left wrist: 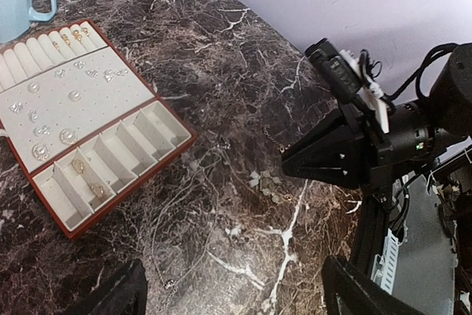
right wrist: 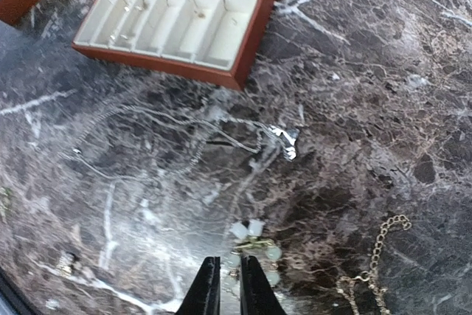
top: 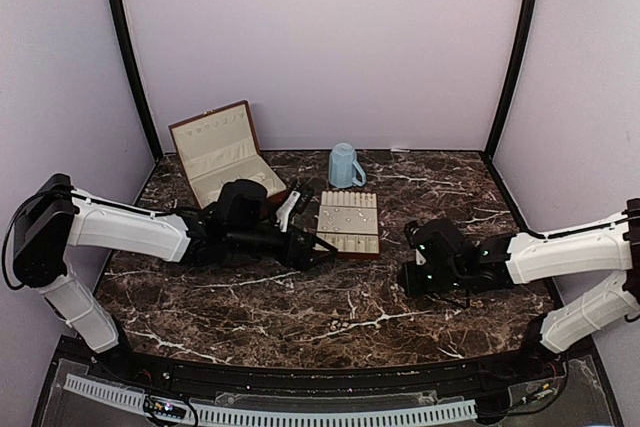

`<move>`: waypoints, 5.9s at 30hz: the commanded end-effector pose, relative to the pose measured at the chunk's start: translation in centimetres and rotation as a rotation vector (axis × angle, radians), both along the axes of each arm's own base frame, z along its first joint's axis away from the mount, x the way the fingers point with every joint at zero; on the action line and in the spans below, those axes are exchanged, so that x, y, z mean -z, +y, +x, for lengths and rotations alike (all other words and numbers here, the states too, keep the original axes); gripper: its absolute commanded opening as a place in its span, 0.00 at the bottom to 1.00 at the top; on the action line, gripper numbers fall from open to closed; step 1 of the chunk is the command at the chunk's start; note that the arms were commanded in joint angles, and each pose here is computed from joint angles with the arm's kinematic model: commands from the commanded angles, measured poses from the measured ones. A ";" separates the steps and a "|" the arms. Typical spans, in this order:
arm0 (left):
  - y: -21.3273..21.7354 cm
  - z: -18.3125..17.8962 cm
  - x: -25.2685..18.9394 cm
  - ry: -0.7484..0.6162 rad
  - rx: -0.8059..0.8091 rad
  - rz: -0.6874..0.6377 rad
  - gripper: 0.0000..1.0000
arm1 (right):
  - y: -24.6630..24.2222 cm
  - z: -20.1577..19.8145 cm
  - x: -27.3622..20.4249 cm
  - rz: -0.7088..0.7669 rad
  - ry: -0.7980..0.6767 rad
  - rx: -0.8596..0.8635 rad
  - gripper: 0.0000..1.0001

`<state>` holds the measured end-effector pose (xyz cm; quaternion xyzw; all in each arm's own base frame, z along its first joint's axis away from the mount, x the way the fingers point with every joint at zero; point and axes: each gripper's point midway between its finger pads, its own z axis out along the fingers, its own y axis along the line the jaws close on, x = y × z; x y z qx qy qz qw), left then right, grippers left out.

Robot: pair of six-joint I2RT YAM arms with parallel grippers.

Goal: Organize the mixed jewelry
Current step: Pick up the bangle from the center of the board, then pass from the right arm to the left, then place the bangle in the larger divider.

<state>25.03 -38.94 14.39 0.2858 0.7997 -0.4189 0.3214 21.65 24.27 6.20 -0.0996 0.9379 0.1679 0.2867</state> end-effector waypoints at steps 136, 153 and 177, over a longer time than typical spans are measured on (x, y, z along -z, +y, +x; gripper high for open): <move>-15.0 -3.9 6.2 -0.144 0.267 -0.159 0.18 | 2.1 -1.3 -4.9 0.276 0.031 0.021 0.00; -11.6 -1.7 2.8 -0.242 0.067 -0.124 0.06 | 2.0 -1.0 -5.4 0.278 0.014 0.026 0.31; 5.0 8.1 -4.9 -0.463 -0.287 0.327 0.09 | 2.5 1.4 -8.4 0.272 -0.117 0.024 0.69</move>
